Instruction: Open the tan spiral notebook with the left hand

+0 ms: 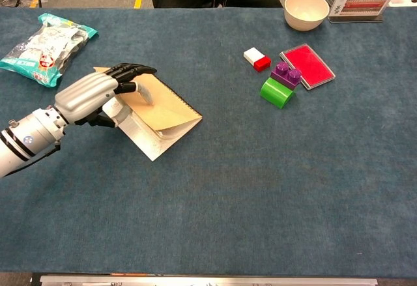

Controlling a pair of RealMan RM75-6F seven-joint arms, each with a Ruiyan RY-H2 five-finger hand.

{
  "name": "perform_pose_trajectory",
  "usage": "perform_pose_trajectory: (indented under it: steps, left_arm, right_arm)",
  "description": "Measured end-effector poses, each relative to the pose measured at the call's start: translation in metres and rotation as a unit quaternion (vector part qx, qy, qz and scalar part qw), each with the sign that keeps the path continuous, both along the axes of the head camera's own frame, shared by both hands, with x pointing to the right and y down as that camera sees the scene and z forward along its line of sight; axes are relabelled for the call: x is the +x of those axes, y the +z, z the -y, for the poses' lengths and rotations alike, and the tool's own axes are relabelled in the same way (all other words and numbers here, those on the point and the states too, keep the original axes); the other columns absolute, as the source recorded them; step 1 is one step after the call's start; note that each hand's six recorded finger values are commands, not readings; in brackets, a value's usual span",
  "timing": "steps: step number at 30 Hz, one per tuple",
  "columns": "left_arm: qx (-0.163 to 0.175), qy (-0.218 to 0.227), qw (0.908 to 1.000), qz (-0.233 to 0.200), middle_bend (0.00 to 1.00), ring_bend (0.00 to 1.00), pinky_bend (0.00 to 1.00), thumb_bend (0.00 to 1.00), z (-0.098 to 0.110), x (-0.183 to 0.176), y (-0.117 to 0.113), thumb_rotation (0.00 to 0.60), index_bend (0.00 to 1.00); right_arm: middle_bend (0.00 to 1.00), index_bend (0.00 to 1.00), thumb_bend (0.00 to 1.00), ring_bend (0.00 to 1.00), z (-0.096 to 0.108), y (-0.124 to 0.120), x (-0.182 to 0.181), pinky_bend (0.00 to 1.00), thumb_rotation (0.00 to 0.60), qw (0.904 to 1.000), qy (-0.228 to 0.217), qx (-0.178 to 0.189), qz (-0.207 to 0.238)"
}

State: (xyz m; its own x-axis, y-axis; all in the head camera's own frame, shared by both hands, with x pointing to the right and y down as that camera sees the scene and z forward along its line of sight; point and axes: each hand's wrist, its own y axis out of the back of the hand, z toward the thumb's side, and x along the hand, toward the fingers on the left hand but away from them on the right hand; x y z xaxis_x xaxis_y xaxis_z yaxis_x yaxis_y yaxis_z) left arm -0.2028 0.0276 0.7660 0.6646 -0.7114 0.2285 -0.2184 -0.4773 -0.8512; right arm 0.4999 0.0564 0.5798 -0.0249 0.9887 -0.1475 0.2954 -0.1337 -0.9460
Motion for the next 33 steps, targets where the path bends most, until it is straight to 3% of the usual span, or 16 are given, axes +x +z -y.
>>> perform_pose_trajectory:
  steps: [19,26,33]
  left_arm:
    - [-0.014,0.004,0.9997,-0.019,0.12,0.04,0.0,0.59,0.002,0.034,-0.008,0.6,0.65]
    - [-0.014,-0.004,0.9998,-0.016,0.16,0.06,0.0,0.59,0.0,0.022,-0.01,0.6,0.68]
    - [-0.012,-0.025,0.9996,0.006,0.19,0.09,0.0,0.59,-0.01,-0.026,-0.018,0.6,0.69]
  right_arm:
    - [0.37,0.38,0.53,0.28,-0.002,-0.002,0.009,0.37,0.6,1.0,0.007,0.007,0.003]
    - [0.37,0.38,0.53,0.28,-0.002,-0.002,0.01,0.37,0.6,0.9999,0.007,0.009,0.004]
    - [0.37,0.38,0.53,0.28,0.001,0.002,0.004,0.37,0.6,0.9999,-0.002,0.008,0.009]
